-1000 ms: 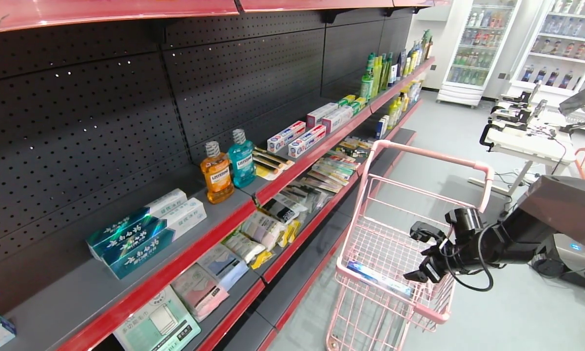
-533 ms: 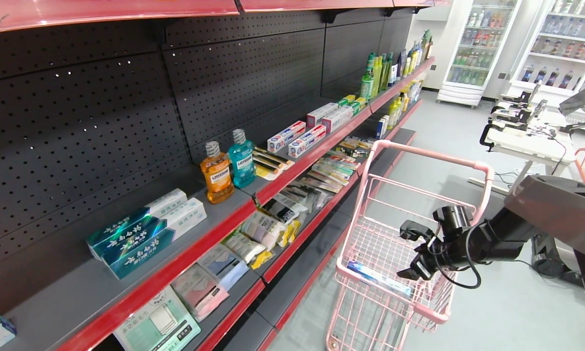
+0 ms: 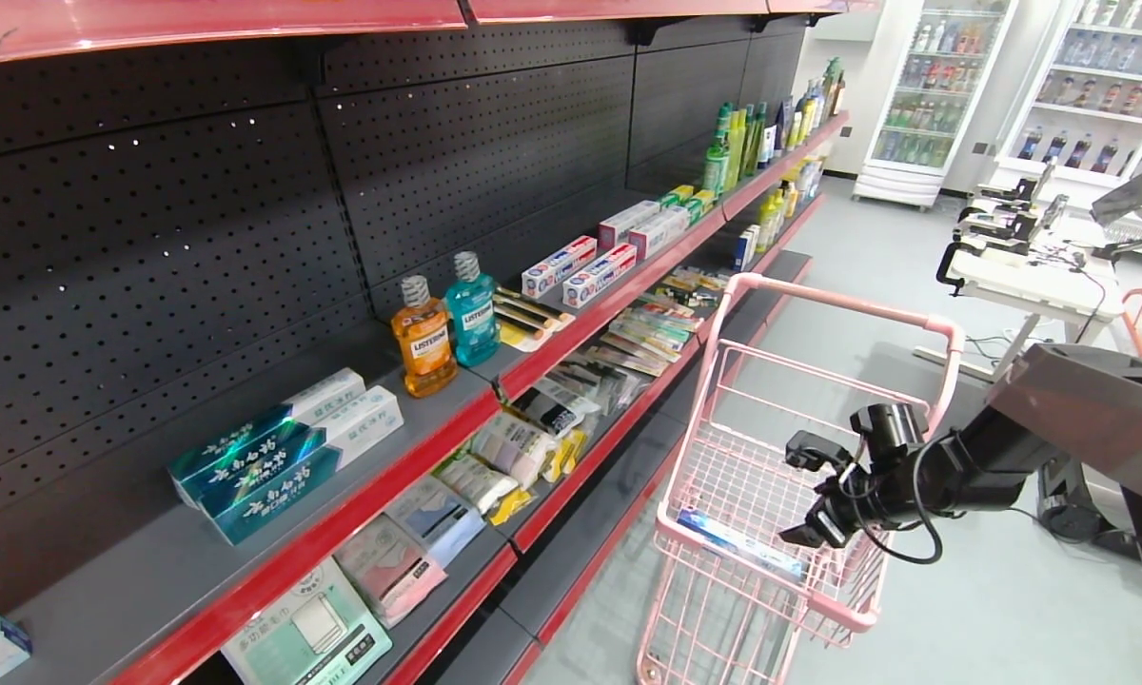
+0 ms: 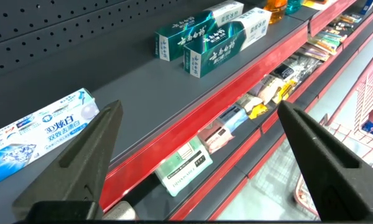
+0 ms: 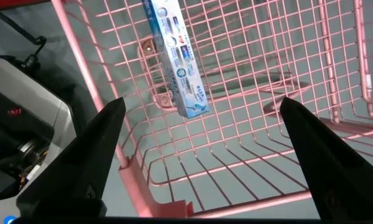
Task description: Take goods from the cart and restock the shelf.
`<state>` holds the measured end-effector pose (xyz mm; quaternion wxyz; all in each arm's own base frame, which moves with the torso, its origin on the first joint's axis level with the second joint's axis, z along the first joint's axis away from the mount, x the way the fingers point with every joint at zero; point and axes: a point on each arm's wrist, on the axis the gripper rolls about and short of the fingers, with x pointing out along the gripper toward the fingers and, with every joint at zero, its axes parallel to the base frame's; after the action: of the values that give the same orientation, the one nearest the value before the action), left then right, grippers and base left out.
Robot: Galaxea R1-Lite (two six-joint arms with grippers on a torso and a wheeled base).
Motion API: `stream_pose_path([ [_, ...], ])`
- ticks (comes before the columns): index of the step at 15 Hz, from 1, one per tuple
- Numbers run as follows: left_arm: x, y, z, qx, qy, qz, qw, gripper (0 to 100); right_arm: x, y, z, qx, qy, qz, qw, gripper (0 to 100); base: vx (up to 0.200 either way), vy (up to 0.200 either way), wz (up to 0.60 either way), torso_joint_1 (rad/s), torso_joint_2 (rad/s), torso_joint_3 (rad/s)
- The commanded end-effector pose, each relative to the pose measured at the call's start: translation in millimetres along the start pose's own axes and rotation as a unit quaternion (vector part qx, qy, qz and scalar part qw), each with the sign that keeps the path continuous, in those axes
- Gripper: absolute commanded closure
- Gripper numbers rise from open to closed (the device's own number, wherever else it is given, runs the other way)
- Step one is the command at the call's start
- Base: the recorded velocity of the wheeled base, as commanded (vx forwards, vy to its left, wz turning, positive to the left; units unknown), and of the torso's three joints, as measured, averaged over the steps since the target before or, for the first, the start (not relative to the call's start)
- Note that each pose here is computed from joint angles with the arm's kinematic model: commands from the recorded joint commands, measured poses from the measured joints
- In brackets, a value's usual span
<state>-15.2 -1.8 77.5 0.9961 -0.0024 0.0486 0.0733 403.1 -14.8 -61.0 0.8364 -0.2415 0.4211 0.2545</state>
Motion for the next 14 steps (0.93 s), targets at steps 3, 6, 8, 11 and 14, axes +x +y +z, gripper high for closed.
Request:
stream_pose_path([
  [3,0.0,0.0,0.0,0.0,0.0,0.0,1.0,0,-0.4,-1.3,1.5,-0.001,-0.003,-0.002,1.0,0,0.0,0.0,0.0,-0.087,0.16,0.09],
  [6,0.0,0.0,0.0,0.0,0.0,0.0,1.0,0,-0.1,-0.4,2.3,-0.002,-0.003,-0.001,1.0,0,0.0,0.0,0.0,-0.1,0.22,0.118],
  [8,0.0,0.0,0.0,-0.001,0.0,0.0,1.0,0,-0.2,-1.0,2.9,-0.003,-0.004,-0.003,1.0,0,0.0,0.0,0.0,-0.122,0.26,0.139],
  [11,0.1,0.0,0.1,-0.001,0.0,-0.001,1.0,0,0.3,-0.8,2.6,-0.002,-0.003,-0.002,1.0,0,0.0,0.0,0.0,-0.142,0.31,0.165],
  [14,0.1,0.0,0.1,-0.001,0.0,0.0,1.0,0,0.7,-0.9,2.5,-0.002,-0.003,-0.002,1.0,0,0.0,0.0,0.0,-0.154,0.33,0.183],
])
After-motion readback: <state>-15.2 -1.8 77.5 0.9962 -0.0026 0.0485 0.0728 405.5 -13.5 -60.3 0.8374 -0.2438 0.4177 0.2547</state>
